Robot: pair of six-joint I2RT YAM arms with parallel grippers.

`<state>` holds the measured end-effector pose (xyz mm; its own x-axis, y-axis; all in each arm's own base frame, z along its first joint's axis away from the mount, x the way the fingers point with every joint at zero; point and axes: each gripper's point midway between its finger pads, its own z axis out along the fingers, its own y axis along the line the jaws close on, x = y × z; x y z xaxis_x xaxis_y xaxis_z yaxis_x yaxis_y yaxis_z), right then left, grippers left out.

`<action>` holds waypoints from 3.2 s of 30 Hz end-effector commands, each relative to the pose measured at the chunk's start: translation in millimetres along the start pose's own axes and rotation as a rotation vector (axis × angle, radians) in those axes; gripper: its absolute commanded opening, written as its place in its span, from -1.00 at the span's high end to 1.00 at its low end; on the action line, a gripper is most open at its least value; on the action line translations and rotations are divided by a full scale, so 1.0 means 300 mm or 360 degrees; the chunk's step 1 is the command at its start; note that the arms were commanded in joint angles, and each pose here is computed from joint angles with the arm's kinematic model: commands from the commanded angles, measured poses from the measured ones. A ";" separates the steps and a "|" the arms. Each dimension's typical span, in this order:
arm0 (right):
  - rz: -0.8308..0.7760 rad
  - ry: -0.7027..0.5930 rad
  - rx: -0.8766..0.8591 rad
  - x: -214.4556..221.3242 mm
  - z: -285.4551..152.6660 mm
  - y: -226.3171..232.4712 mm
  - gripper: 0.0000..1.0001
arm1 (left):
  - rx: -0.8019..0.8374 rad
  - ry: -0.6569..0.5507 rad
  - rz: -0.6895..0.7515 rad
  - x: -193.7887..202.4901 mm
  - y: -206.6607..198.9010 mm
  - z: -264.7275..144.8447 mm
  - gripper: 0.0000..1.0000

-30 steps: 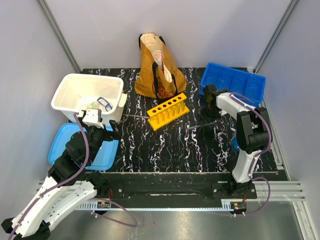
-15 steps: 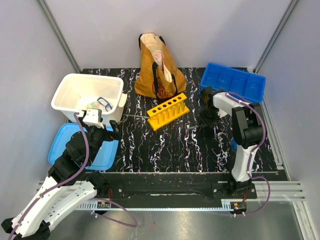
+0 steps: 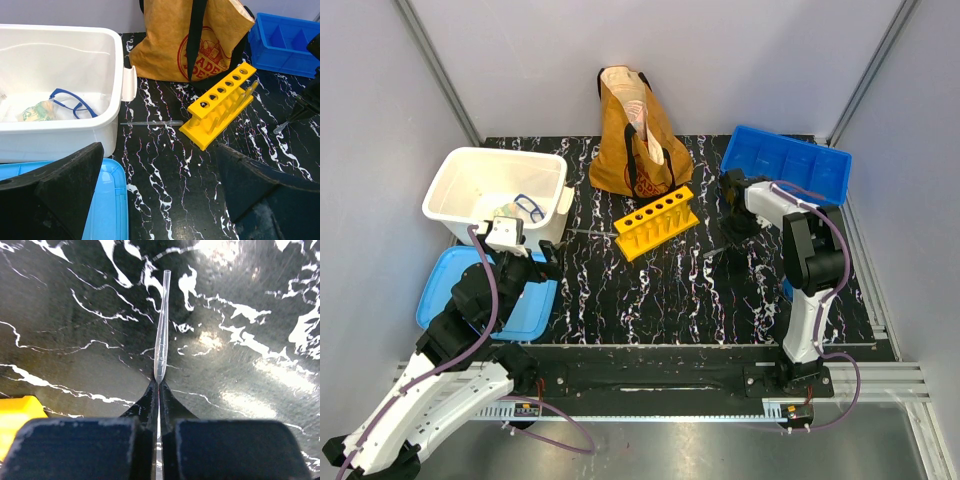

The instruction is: Organize the chemistry lab equipment

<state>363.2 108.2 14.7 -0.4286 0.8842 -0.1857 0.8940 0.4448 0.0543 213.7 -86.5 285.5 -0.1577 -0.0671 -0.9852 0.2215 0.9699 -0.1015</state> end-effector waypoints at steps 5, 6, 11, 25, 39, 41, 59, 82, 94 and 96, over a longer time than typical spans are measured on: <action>-0.0263 -0.0230 -0.0288 -0.106 -0.172 0.087 1.00 | 0.0001 -0.0074 -0.0036 -0.064 -0.004 -0.006 -0.96; -0.0284 -0.0231 -0.0333 -0.105 -0.195 0.096 1.00 | -0.0003 -0.0066 -0.0032 -0.061 -0.004 -0.003 -0.96; -0.0393 -0.0274 -0.0595 -0.135 -0.320 0.178 1.00 | -0.0025 -0.0054 -0.0022 -0.055 0.003 0.000 -0.96; -0.0980 -0.0471 -0.1149 -0.546 -0.524 0.321 1.00 | -0.0037 -0.0096 -0.0037 -0.072 0.016 -0.017 -0.96; -0.1044 -0.0776 -0.0732 -0.973 -0.356 0.326 1.00 | -0.0054 -0.0100 -0.0034 -0.070 0.024 -0.018 -0.96; -0.1044 -0.0828 -0.0636 -1.032 -0.343 0.328 1.00 | -0.0058 -0.0094 -0.0028 -0.067 0.024 -0.014 -0.97; -0.1026 -0.0727 -0.0358 -1.101 -0.029 0.317 0.77 | -0.0063 -0.0051 -0.0004 -0.049 0.017 0.005 -0.97; -0.0925 -0.0607 -0.0974 -0.634 -0.523 0.281 0.17 | -0.0051 -0.0055 -0.0081 -0.073 -0.006 0.023 -0.98; -0.1351 -0.0310 -0.1622 0.166 -0.782 0.118 0.13 | -0.0172 0.0194 -0.0165 -0.169 -0.043 0.068 -0.90; -0.1339 -0.0310 -0.1734 0.218 -0.812 0.073 0.11 | -0.0242 0.0224 -0.0181 -0.200 -0.036 0.079 -0.92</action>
<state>343.3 197.0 203.1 -0.7672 0.2054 -0.6076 -0.1376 0.8726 0.4687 238.3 -113.5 329.3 -0.2741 -0.1244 -0.9536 0.1796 0.9675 -0.1779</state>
